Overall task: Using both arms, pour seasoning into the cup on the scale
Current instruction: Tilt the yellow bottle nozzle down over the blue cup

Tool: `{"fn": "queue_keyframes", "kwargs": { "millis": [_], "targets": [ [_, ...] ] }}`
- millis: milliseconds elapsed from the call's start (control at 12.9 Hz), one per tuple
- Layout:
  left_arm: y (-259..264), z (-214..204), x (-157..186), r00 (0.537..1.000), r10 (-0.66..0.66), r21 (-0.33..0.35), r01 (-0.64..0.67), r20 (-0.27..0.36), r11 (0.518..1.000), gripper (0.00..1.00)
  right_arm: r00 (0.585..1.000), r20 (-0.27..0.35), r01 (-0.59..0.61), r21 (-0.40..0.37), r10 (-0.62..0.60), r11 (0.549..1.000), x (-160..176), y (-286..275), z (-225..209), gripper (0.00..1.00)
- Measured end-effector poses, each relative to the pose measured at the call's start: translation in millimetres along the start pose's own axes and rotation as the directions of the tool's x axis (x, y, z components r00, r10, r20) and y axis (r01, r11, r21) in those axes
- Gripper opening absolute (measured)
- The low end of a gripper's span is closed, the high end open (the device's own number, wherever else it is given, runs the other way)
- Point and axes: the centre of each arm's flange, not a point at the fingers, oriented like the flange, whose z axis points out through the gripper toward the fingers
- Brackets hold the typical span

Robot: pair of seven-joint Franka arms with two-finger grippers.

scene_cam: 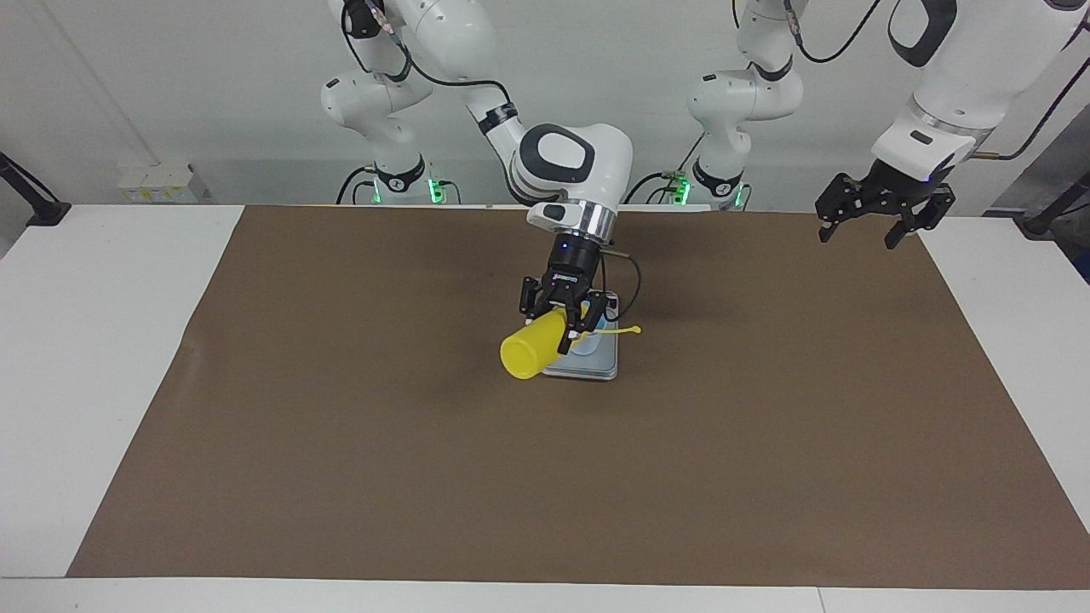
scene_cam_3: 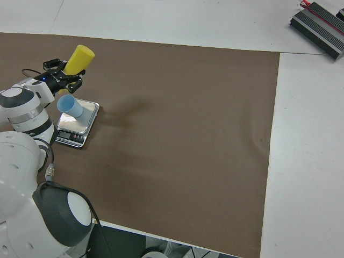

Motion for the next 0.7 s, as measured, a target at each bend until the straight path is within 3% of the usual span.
{"fn": "queue_keyframes", "kwargs": {
  "millis": [233,388,698],
  "targets": [
    [0.1,-0.1,0.1,1.000,0.000,0.000,0.000,-0.001,1.000,1.00,0.980,0.105,-0.155,-0.105,0.166,0.982,36.9,6.1,0.0,0.56],
    [0.2,-0.1,0.2,1.000,0.000,0.000,0.000,-0.001,1.000,1.00,0.935,0.182,-0.266,-0.206,0.304,0.942,53.9,11.4,-0.8,0.56],
    [0.1,-0.1,0.3,1.000,0.000,0.000,0.000,-0.002,1.000,1.00,0.757,0.276,-0.448,-0.441,0.592,0.778,98.9,31.0,18.4,0.56]
  ]
}}
